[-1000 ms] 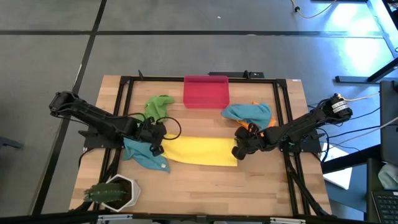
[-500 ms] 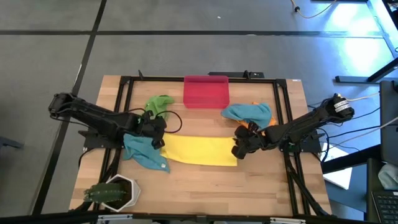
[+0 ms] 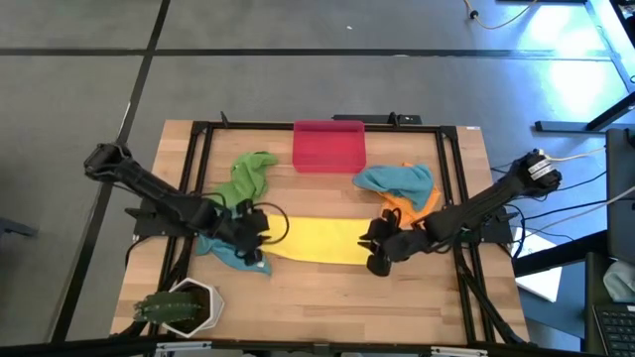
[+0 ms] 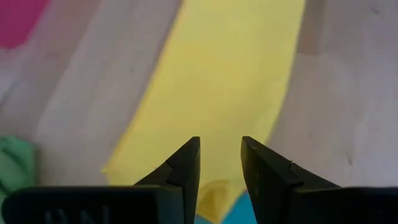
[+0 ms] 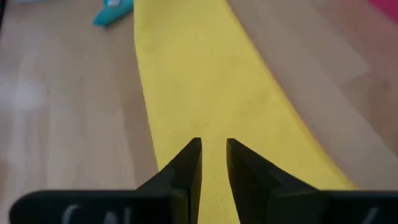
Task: Roll microfiber towels into tight, uniform cylinder then place into a basket
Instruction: Roll the yellow microfiber cloth
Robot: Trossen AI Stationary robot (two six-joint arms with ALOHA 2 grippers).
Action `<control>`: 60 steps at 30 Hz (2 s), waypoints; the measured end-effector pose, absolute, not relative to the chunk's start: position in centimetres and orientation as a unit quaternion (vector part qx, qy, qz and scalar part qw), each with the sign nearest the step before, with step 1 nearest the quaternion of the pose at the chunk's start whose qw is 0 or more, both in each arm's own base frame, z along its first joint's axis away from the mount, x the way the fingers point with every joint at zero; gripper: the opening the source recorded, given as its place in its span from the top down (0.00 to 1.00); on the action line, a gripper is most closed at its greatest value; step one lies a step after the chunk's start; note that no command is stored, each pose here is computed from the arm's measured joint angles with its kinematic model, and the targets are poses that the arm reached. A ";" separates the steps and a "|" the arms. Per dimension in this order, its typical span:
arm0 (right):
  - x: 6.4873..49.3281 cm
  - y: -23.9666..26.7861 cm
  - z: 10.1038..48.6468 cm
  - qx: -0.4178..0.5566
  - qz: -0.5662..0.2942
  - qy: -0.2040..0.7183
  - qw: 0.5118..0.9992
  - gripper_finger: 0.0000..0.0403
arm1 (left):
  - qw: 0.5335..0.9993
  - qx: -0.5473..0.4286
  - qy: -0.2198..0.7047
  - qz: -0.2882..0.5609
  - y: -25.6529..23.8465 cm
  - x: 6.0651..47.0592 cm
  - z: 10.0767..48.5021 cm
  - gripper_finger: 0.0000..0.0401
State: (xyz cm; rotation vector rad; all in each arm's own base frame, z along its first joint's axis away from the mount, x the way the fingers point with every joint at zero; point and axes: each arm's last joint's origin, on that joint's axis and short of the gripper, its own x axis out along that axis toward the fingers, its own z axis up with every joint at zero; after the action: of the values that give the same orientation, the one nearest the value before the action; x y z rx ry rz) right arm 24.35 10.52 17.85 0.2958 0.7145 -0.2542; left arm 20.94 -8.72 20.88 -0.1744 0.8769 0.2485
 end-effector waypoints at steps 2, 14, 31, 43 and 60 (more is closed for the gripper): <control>24.6 10.6 16.8 0.141 -0.134 0.364 0.911 0.83 | 0.896 -0.084 0.421 0.115 -9.5 20.9 20.6 0.74; 25.1 10.7 12.3 0.159 -0.166 0.449 0.864 0.91 | 0.873 -0.087 0.462 0.127 -11.9 20.2 18.5 0.74; 22.9 10.1 12.5 0.151 -0.197 0.527 0.813 0.98 | 0.874 -0.102 0.448 0.156 -13.0 20.1 17.5 0.74; 22.9 10.1 12.5 0.152 -0.196 0.526 0.814 0.97 | 0.879 -0.072 0.433 0.184 -13.6 21.4 15.2 0.72; 23.0 10.1 12.5 0.151 -0.194 0.524 0.815 0.97 | 0.923 -0.028 0.351 0.155 -13.6 20.4 15.2 0.52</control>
State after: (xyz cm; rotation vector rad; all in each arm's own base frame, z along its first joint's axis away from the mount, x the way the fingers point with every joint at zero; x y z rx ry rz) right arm 22.97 10.14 12.48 0.3227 1.1184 -0.4146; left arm 20.38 -13.61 15.22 -0.0574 0.7216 0.3187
